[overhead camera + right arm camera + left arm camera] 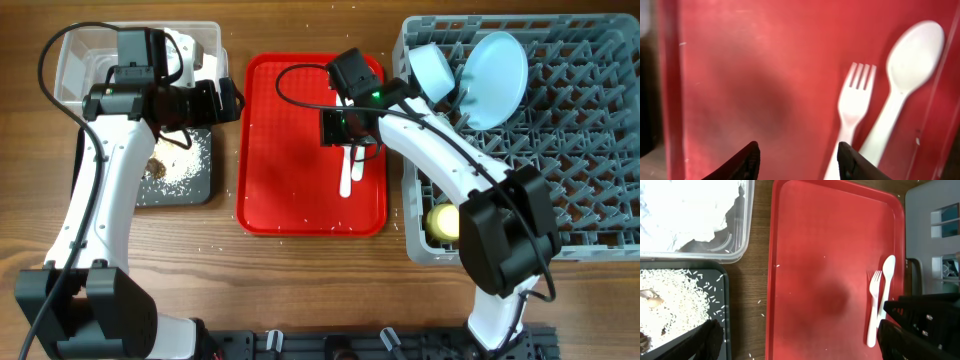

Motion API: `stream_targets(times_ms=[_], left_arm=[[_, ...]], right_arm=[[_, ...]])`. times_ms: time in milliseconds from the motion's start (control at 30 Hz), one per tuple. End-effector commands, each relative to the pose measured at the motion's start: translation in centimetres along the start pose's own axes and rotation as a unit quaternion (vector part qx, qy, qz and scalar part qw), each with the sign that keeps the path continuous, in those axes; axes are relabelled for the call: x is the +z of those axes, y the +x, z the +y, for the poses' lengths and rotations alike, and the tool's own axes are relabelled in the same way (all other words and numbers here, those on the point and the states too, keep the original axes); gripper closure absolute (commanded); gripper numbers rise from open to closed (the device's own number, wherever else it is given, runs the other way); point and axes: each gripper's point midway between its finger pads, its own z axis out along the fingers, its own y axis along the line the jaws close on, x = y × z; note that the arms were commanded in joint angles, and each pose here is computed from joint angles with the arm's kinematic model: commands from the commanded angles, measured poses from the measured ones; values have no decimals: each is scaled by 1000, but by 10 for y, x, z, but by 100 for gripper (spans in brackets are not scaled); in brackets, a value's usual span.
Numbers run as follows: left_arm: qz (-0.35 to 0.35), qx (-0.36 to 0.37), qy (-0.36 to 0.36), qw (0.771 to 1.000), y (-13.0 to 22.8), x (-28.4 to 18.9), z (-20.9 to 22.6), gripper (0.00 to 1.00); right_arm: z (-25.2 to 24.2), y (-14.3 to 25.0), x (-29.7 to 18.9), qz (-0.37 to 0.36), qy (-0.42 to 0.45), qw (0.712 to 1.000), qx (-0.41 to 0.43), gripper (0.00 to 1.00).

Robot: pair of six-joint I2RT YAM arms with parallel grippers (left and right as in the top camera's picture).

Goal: Sort waste into correct bins and load items into the dishwasher rack
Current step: 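Grasp the white plastic fork on the red tray with the right gripper, then insert the fork upright into the rack and release it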

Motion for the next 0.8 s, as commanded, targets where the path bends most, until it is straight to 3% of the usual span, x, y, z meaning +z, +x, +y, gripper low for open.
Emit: stream_targets(times_ms=[0, 467, 767], left_arm=[[-9, 4, 2, 1000, -3, -6, -1, 0], [-9, 4, 2, 1000, -3, -6, -1, 0], [-9, 4, 2, 1000, -3, -6, -1, 0]], right_arm=[[-23, 14, 32, 27, 52, 996, 60, 51], [-44, 36, 63, 71, 92, 988, 102, 55], [-42, 34, 64, 69, 84, 989, 104, 96]])
